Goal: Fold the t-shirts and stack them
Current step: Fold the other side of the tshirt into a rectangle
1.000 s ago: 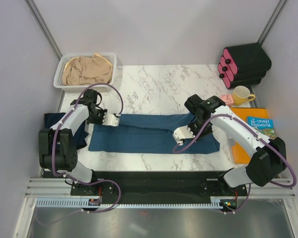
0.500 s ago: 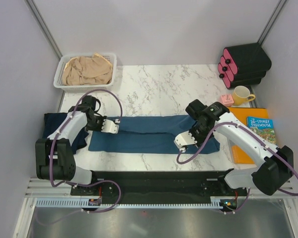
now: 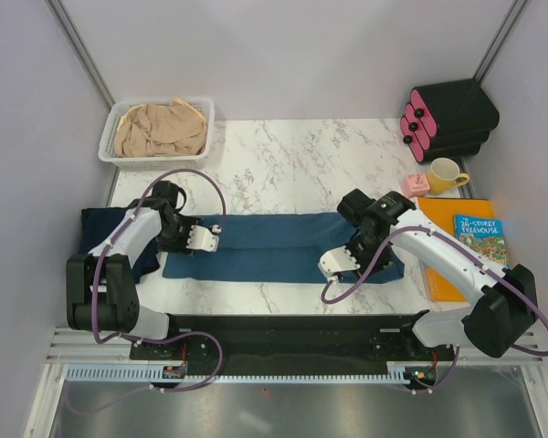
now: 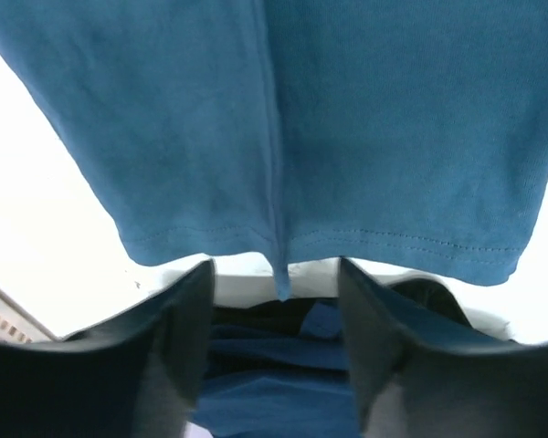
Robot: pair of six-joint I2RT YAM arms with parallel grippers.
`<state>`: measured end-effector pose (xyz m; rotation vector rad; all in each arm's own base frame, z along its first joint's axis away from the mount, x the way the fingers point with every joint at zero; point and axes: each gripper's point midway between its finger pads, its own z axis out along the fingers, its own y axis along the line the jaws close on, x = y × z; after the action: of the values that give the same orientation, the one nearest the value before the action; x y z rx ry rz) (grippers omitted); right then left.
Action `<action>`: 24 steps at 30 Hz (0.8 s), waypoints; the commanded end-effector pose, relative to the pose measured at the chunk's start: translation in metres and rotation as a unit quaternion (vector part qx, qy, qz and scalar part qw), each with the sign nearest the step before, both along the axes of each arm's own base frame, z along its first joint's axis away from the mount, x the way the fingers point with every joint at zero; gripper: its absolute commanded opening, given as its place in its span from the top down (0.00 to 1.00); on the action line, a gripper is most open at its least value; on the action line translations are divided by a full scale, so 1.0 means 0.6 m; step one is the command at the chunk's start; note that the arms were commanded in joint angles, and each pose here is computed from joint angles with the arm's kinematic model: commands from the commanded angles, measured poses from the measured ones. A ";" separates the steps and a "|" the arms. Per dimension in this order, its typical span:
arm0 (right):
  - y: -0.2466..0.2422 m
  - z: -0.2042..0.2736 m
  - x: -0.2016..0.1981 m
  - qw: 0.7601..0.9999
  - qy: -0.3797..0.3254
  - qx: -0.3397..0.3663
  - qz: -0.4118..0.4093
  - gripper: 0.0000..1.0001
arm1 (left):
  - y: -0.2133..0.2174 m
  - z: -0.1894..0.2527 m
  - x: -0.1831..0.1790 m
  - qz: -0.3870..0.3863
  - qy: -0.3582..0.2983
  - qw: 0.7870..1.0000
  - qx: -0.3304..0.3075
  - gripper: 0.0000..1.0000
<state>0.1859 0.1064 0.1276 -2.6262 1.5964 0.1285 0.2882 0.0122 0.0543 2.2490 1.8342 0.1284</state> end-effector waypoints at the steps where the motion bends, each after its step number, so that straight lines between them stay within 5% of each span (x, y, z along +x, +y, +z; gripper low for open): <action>1: -0.039 -0.004 -0.042 0.997 0.048 -0.056 -0.004 0.37 | 0.005 0.002 -0.010 -0.022 0.001 1.000 0.014 0.22; 6: -0.044 0.000 -0.039 0.997 0.034 -0.062 0.004 0.28 | 0.005 0.012 -0.016 -0.037 0.004 0.999 0.017 0.20; 13: 0.045 0.017 0.001 0.999 0.008 0.036 -0.033 0.29 | -0.025 0.078 0.069 0.049 -0.044 0.996 -0.054 0.20; 24: 0.181 -0.071 0.059 0.972 0.051 0.109 -0.200 0.44 | -0.044 0.064 0.083 0.069 -0.044 0.995 -0.063 0.18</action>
<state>0.2083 0.1759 0.0895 -2.3739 1.8601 0.2868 0.3391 -0.0054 0.0925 2.0671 1.8766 0.1566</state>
